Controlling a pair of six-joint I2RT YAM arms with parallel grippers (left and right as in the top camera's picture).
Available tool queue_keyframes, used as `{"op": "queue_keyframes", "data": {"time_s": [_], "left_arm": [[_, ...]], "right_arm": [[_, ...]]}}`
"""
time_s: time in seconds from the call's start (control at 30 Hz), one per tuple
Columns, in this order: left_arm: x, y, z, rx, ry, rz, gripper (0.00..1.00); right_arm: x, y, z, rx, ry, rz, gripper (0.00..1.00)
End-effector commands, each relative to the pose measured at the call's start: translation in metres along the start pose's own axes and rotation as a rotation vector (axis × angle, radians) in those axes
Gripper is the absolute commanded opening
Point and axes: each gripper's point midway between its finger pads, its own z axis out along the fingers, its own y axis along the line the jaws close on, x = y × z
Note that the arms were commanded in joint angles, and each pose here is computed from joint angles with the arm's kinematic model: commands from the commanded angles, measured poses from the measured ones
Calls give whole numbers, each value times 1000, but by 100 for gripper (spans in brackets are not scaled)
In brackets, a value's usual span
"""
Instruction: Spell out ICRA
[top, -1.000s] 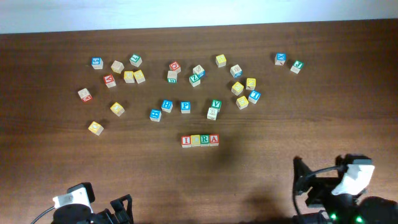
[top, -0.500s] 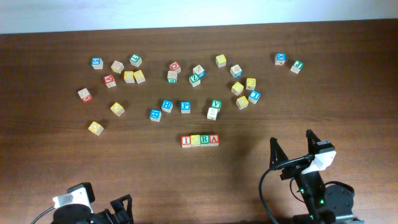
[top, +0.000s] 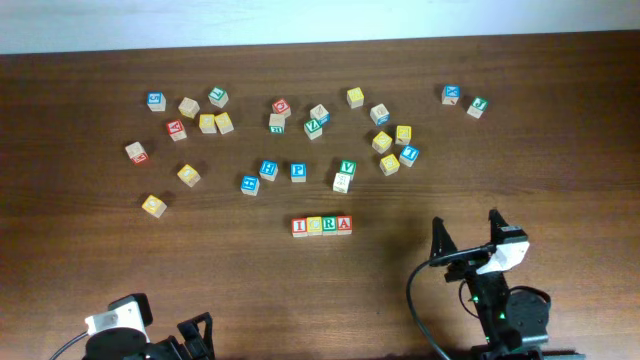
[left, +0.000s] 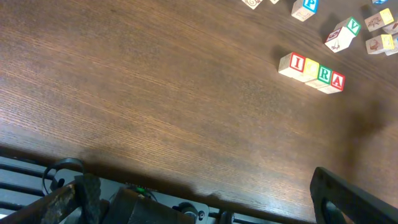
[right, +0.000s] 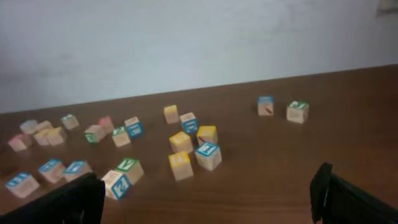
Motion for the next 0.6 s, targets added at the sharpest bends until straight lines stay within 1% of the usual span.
{"op": "queue_keyframes", "data": {"time_s": [0.0, 0.13, 0.17, 0.2, 0.27, 0.33, 0.57], "left_arm": [[-2, 2, -1, -10, -14, -12, 99], [-2, 2, -1, -10, -14, -12, 99], [-2, 2, -1, -10, -14, -12, 99], [-2, 2, -1, -10, -14, -12, 99], [-2, 2, -1, -10, -14, -12, 99], [-2, 2, -1, -10, -14, -12, 99], [-2, 2, -1, -10, -14, -12, 99]], "right_arm": [[1, -7, 0, 34, -3, -11, 98], [1, -9, 0, 48, -5, -11, 98], [1, -10, -1, 52, -4, -42, 98], [1, -8, 0, 43, 0, -140, 98], [1, -12, -1, 60, 2, -220, 98], [0, -19, -1, 92, -1, -218, 98], [0, -22, -2, 113, 0, -208, 98]]}}
